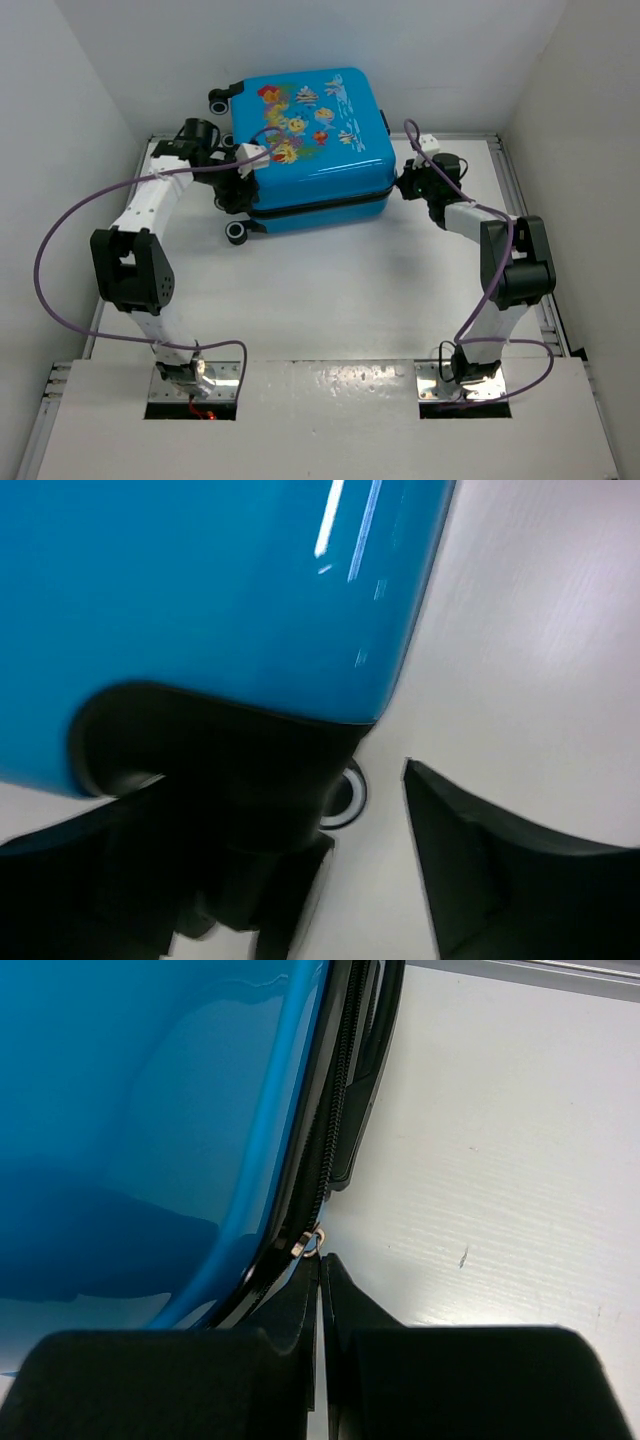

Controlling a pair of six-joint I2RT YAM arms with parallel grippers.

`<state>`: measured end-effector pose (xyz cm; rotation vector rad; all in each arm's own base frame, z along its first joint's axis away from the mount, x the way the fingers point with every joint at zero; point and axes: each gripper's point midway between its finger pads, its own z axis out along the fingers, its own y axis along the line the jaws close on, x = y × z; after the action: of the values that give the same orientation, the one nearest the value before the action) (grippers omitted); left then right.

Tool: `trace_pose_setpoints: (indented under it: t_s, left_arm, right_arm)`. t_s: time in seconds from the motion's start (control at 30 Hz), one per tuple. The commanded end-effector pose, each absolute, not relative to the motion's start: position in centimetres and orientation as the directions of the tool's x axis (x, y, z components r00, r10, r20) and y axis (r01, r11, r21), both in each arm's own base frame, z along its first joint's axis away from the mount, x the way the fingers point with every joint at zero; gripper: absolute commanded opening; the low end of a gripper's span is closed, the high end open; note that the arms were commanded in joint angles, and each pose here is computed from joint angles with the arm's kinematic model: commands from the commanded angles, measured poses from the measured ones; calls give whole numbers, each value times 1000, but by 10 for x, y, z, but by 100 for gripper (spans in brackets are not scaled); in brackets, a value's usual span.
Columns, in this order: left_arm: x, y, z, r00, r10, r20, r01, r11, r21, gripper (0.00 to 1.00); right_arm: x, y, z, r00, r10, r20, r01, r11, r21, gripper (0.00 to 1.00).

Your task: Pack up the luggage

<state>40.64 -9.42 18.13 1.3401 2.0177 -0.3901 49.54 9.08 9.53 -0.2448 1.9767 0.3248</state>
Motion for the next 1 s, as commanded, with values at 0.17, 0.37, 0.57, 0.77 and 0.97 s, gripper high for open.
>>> trace_pose_setpoints:
  t_s: [0.17, 0.37, 0.57, 0.77, 0.97]
  left_arm:
    - [424, -96, 164, -180, 768, -615, 885, 399, 239, 42]
    - [432, -47, 149, -297, 756, -583, 806, 526, 271, 5]
    - [460, 3, 138, -420, 698, -579, 671, 669, 320, 0]
    - [490, 22, 125, -485, 674, -558, 606, 719, 341, 0]
    - [513, 29, 119, -537, 628, -564, 544, 768, 338, 0]
  right_arm:
    - [510, 81, 115, -334, -33, -942, -329, 941, 83, 0]
    - [508, 67, 114, -329, -55, -943, -325, 944, 58, 0]
    - [528, 62, 118, -288, -34, -957, -340, 938, 69, 0]
    - [564, 54, 122, -232, 78, -970, -366, 917, 161, 0]
    - [601, 37, 122, -167, 139, -976, -363, 912, 192, 0]
